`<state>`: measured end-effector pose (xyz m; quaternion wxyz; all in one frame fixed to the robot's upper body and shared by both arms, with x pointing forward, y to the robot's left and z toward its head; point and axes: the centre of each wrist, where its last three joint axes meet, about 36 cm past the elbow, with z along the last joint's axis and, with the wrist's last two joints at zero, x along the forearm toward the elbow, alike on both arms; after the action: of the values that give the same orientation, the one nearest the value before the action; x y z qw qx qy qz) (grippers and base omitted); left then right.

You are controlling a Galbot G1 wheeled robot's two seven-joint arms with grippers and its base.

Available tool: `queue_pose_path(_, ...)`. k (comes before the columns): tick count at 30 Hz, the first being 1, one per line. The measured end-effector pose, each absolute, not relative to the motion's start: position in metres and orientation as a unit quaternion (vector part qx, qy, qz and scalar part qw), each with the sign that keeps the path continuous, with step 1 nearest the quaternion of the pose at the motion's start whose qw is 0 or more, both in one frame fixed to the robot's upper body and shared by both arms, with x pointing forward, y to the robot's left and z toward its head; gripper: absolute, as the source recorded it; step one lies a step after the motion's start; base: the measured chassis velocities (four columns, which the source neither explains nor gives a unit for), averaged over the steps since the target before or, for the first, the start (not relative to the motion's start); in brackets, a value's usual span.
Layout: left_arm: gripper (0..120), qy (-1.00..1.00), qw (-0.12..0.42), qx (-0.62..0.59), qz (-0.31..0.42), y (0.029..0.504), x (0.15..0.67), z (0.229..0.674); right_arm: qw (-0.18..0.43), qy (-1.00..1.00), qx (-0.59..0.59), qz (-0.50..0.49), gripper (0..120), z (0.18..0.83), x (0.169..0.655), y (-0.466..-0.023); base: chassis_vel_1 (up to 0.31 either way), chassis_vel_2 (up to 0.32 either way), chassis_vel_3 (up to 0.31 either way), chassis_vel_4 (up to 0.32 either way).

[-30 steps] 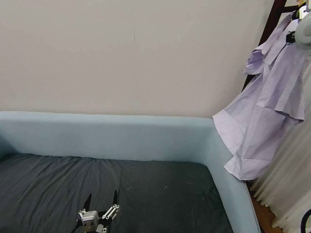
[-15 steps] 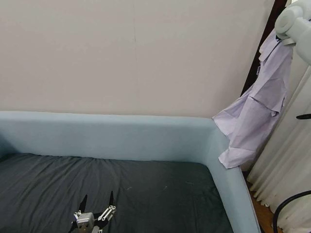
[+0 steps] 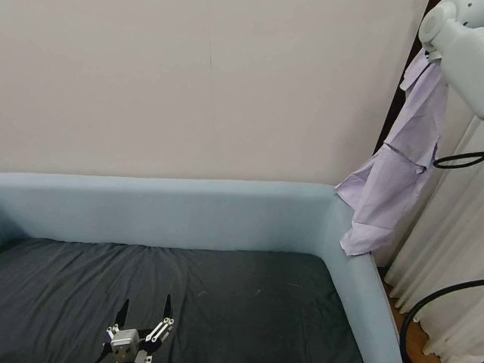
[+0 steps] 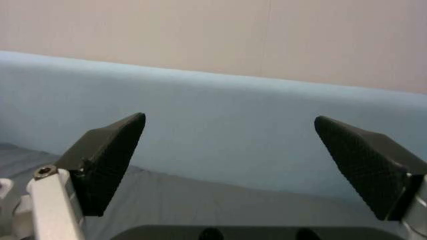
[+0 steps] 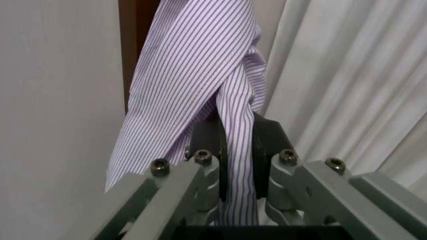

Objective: Pick up the clothes from the sofa and hang them on the clothes hanger.

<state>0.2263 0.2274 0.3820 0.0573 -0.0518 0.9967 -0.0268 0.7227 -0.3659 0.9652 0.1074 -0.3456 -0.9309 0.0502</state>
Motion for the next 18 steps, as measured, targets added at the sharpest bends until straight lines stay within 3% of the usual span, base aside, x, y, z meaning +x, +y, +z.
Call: queue_pose_path(18, 100, 0.996, 0.069, -0.053, -0.026, 0.237, 0.224, 0.396, 0.133, -0.930, -0.342, 0.027, 8, 0.947, 0.739, -0.361, 0.000, 0.000, 0.000, 0.000)
